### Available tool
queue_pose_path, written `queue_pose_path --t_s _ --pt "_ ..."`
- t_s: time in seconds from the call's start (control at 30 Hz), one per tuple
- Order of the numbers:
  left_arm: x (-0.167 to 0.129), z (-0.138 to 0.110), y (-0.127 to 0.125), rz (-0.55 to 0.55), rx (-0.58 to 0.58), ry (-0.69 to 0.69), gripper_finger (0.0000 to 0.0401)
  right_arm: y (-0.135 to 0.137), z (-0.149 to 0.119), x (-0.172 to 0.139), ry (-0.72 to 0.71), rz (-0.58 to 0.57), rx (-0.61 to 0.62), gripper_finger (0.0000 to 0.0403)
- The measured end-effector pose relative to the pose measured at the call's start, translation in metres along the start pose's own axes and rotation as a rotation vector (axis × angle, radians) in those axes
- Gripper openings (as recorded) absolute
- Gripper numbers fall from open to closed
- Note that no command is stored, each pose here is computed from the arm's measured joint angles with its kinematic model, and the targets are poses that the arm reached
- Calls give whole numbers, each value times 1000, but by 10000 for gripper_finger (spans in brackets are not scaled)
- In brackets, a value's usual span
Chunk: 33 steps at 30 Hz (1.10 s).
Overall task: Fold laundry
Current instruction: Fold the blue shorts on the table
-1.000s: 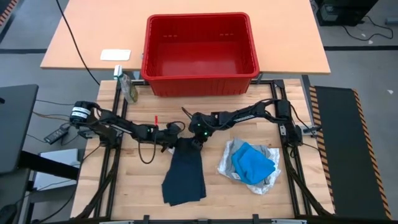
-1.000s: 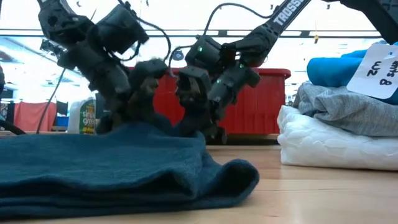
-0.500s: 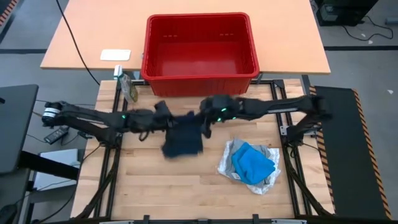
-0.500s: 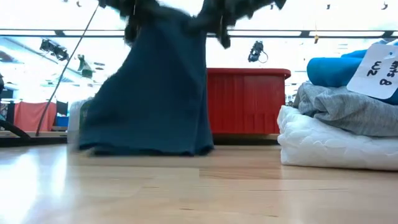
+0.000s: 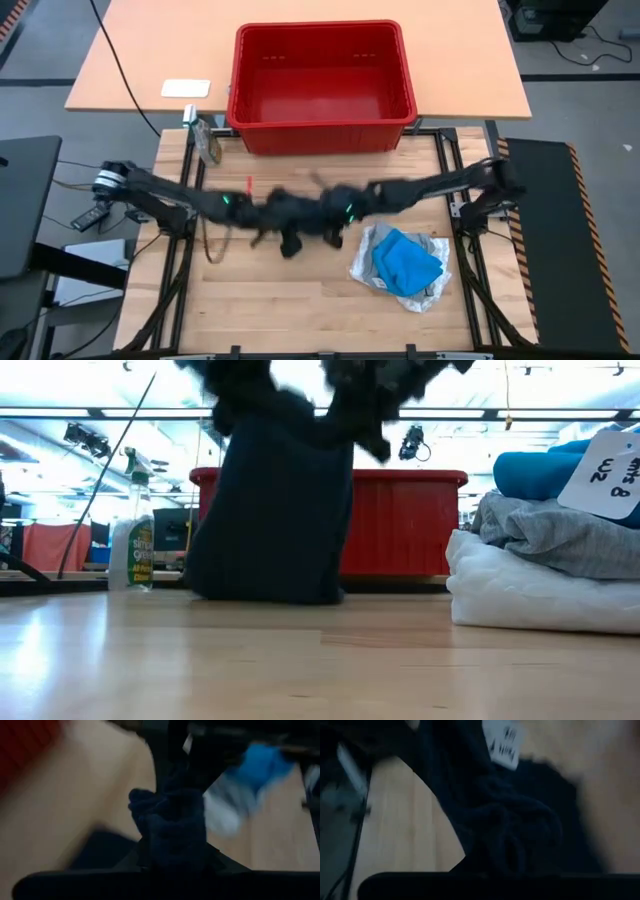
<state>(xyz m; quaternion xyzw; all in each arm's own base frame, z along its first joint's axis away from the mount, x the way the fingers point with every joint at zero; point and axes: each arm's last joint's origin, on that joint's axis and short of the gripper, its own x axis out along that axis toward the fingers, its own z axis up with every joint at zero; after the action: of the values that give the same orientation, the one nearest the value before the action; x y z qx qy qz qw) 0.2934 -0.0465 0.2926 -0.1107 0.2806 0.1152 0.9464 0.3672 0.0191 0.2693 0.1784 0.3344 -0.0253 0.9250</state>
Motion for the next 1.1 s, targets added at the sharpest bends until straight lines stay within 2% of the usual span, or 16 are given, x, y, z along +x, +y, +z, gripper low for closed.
queue_pose_path --t_s 0.1,0.2,0.33,0.43,0.53,0.6,0.73,0.87,0.97,1.1 --pt "24 -41 -20 -13 -130 122 69 17 -31 39 143 37 89 26" --pt "33 -66 -32 0 -267 196 70 26 -50 63 215 37 169 26" --pt "36 -72 -30 62 -344 222 70 14 -53 78 226 6 246 26" --pt "39 -73 -16 182 -402 219 71 -7 -46 83 215 -2 294 26" --pt "46 -71 2 310 -396 203 71 -30 -39 86 207 -30 342 26" --pt "53 -70 12 338 -371 218 71 -44 -37 88 209 -45 363 32" --pt "67 -75 27 390 -363 272 81 -64 -48 95 301 -86 402 88" --pt "71 -78 37 407 -441 336 119 -74 -56 100 377 -87 436 168" --pt "64 -76 40 393 -450 378 158 -77 -58 97 402 -127 457 227" --pt "46 -62 41 345 -422 339 203 -73 -51 89 360 -143 499 288"
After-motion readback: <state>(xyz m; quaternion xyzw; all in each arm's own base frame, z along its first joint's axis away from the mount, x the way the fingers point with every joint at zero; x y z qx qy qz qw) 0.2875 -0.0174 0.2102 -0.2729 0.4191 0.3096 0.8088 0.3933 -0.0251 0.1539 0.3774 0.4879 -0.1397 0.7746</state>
